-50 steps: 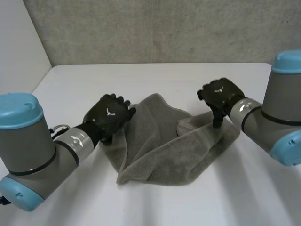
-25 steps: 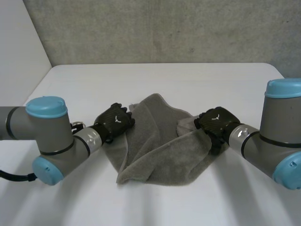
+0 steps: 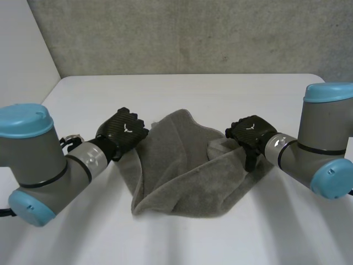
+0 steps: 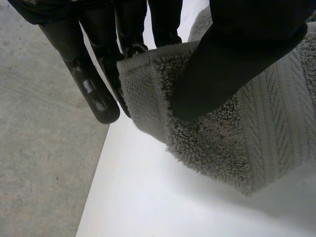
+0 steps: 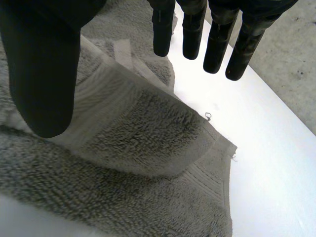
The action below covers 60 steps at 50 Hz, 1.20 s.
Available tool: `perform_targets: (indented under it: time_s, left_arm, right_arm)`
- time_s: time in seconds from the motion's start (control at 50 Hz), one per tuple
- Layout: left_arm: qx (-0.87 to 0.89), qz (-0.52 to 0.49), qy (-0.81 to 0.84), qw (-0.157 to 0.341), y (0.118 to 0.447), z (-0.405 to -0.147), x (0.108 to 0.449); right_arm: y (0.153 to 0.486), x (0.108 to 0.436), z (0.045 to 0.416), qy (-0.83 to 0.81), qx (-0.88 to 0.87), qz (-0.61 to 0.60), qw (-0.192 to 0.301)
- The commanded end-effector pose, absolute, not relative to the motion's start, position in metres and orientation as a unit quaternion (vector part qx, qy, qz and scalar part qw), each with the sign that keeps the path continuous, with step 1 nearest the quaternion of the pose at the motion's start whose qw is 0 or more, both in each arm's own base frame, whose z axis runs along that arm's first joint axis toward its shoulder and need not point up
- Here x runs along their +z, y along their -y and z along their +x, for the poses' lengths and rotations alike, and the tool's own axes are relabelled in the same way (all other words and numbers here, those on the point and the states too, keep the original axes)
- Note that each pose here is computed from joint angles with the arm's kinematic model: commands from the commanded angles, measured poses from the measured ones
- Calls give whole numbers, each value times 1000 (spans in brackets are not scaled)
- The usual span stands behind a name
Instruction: Fold the towel.
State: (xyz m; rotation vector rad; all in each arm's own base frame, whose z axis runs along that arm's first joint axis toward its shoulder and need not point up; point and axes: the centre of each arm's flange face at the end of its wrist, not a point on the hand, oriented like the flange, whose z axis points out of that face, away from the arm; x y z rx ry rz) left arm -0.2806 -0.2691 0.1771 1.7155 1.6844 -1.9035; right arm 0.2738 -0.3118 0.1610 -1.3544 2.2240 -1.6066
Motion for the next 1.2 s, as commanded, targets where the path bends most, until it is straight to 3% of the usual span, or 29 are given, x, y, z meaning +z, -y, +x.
perform_targets:
  time_s: [0.02,0.26,0.46,0.54,0.56,0.64,0.68,0.76,0.9,0.98,1.02,1.1,1.14,1.2]
  left_arm:
    - [-615,555,-559,41,262,-270,179]
    - [-623,524,-577,62,283,-251,186]
    - [-691,432,-578,44,284,-236,251]
    - [-743,360,-564,21,279,-222,305]
    - [-757,340,-557,17,276,-216,323]
    - [-779,302,-549,14,271,-201,354]
    - [-789,276,-549,13,266,-189,377]
    - [-786,255,-564,4,265,-181,387]
    - [-765,239,-598,-12,270,-175,380]
    - [-720,239,-651,-27,291,-177,340]
    - [-702,242,-669,-34,298,-179,324]
    - [-647,244,-720,-50,322,-183,277]
    - [-634,245,-732,-54,332,-184,263]
    - [-619,242,-746,-50,352,-188,245]
  right_arm:
    - [317,145,274,-741,-498,-449,44]
    - [329,165,273,-719,-509,-474,6]
    - [321,281,239,-685,-599,-413,-35]
    - [305,331,218,-663,-634,-393,-61]
    - [305,331,218,-663,-635,-393,-62]
    - [278,385,199,-631,-675,-372,-88]
    - [273,397,194,-624,-684,-366,-94]
    - [265,417,186,-608,-702,-356,-107]
    - [273,410,177,-627,-686,-351,-112]
    - [287,384,180,-659,-651,-365,-95]
    - [305,348,186,-691,-605,-386,-84]
    - [314,323,198,-698,-576,-418,-83]
    - [326,297,211,-702,-548,-444,-93]
    - [334,287,215,-705,-539,-449,-102]
